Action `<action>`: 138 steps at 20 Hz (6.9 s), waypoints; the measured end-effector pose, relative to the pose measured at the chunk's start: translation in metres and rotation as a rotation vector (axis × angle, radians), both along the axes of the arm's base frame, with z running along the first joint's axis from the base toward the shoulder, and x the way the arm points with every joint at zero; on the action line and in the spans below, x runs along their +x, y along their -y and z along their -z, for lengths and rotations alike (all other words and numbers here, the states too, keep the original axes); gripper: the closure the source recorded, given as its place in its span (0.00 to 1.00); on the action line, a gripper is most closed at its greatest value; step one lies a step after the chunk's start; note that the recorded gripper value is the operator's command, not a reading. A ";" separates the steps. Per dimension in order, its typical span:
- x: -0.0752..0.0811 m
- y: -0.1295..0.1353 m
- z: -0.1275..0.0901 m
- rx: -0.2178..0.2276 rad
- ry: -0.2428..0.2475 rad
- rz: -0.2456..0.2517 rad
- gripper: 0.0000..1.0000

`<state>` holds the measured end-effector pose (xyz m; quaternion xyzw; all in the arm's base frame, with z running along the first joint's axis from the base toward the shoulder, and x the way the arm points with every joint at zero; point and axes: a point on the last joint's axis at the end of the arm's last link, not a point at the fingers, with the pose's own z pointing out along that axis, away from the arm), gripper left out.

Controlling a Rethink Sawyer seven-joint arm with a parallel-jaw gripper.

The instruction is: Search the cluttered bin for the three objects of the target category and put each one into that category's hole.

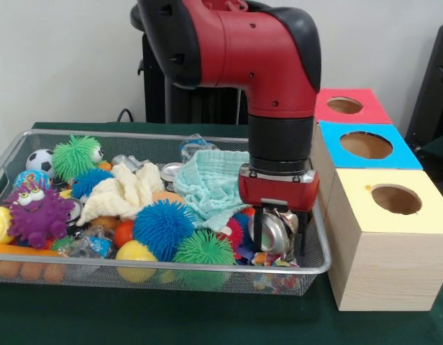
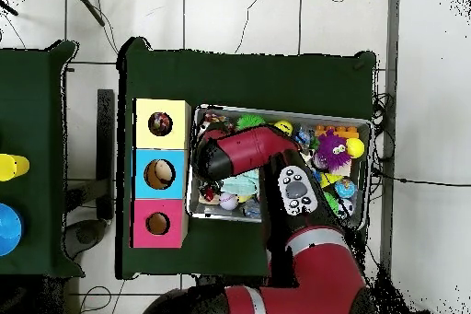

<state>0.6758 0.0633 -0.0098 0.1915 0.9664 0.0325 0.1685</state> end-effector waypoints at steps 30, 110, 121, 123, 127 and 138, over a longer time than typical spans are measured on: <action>0.045 -0.001 -0.026 -0.108 0.269 -0.145 0.00; -0.002 -0.016 0.014 -0.018 -0.078 -0.168 0.00; -0.006 -0.020 0.015 -0.110 -0.051 -0.259 0.00; -0.006 -0.020 0.015 -0.120 -0.045 -0.272 0.00; -0.006 -0.021 0.016 -0.129 -0.029 -0.292 0.00; -0.006 -0.014 0.019 -0.151 0.003 -0.321 0.00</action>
